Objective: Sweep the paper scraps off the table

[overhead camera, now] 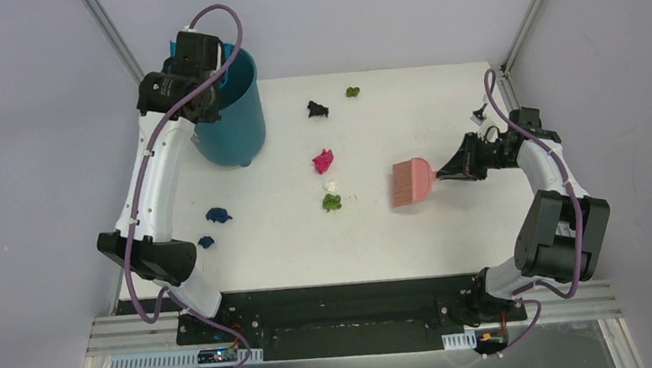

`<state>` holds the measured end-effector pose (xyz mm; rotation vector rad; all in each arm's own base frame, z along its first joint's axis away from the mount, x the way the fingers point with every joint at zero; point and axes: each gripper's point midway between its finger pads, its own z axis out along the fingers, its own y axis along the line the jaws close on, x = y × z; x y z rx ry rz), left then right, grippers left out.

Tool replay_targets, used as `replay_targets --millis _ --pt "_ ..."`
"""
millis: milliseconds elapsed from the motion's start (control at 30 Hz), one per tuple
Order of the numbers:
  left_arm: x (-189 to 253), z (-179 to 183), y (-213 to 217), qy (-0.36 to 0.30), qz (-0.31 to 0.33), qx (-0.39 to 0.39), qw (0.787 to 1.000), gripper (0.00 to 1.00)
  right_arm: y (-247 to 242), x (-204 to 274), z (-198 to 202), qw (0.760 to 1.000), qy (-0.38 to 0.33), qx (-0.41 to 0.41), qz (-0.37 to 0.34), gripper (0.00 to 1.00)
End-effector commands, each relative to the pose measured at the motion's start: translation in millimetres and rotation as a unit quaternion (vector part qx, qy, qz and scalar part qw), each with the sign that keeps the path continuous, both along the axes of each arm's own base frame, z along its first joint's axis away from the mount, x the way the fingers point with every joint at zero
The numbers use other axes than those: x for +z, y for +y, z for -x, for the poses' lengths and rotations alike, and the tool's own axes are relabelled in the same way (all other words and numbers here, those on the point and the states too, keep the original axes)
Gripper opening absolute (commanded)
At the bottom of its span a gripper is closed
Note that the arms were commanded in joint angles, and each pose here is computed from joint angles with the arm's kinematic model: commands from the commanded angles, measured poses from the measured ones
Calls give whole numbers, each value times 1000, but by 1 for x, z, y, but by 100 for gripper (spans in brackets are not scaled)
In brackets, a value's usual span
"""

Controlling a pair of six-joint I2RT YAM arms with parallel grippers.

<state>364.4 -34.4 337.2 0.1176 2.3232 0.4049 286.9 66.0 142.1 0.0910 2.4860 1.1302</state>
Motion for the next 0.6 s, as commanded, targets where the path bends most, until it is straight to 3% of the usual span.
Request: replay_targets --millis 0,233,567 --pt "15 -4 20 -19 19 24 999 0 6 8 -4 1000 -16 17 -20 0" --pt "4 -14 53 -5 16 66 998 0 8 7 -3 999 -7 27 -34 0" --pt "4 -21 94 12 -92 114 989 0 10 17 1 999 -23 31 -35 0"
